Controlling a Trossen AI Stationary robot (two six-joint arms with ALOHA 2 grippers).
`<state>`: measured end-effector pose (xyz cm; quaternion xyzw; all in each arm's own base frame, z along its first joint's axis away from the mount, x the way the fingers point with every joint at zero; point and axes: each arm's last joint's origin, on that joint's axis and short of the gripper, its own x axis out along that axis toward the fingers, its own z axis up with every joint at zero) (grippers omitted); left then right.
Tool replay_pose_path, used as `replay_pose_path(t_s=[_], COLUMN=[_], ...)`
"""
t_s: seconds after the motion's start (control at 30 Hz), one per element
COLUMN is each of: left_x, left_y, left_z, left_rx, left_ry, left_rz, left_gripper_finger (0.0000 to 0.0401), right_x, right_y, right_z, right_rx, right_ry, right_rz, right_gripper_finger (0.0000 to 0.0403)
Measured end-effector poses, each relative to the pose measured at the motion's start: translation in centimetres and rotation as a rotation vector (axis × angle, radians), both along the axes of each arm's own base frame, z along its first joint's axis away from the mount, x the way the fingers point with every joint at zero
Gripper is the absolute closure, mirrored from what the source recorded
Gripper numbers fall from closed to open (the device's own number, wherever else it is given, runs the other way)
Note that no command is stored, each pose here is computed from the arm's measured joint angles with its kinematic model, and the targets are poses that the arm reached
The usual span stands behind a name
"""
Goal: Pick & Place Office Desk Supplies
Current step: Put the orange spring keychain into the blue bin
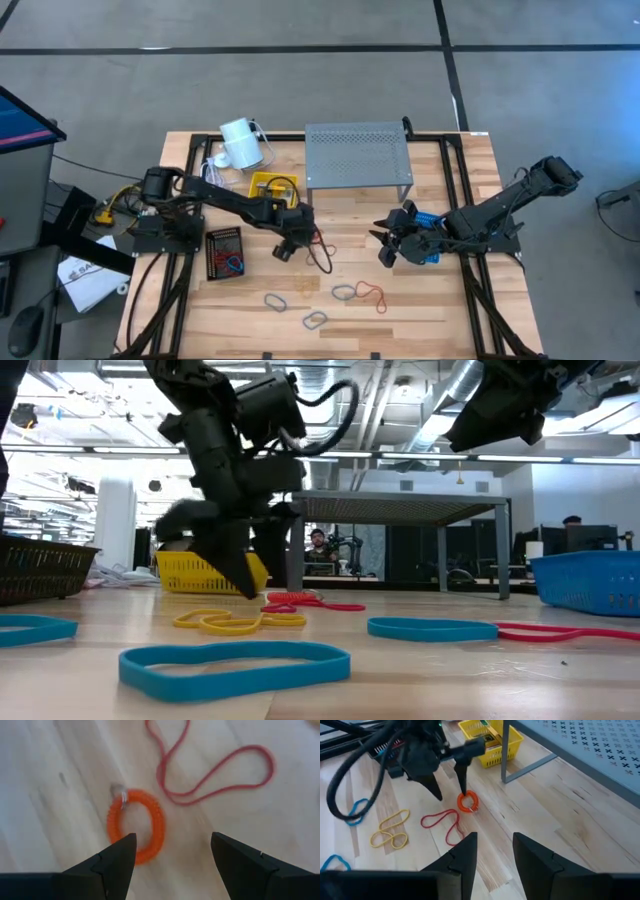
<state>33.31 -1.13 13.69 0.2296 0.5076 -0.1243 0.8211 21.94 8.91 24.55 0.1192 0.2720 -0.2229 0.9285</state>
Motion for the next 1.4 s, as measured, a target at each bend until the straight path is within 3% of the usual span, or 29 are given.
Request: replay_pose_path(t_s=[0.37,0.8,1.4], left_x=[0.4,0.4,0.0], left_y=[0.7,1.4,1.2], left_z=[-0.5,-0.5,-0.5], left_rx=[-0.004,-0.041,-0.035], left_ry=[-0.015,-0.009,0.033], left_rz=[0.025,0.028,0.022], left_gripper_finger=[0.0161,0.0324,0.0398], right_x=[0.0,-0.1,-0.2], right_y=[0.0,0.6,0.9], right_z=[0.0,0.1,0.1], right_rx=[0.005,0.011,0.013], right_ry=[-0.007,-0.017,-0.019], right_rz=[0.001,0.027,0.040], right_gripper_finger=[0.0280,0.0280,0.0280])
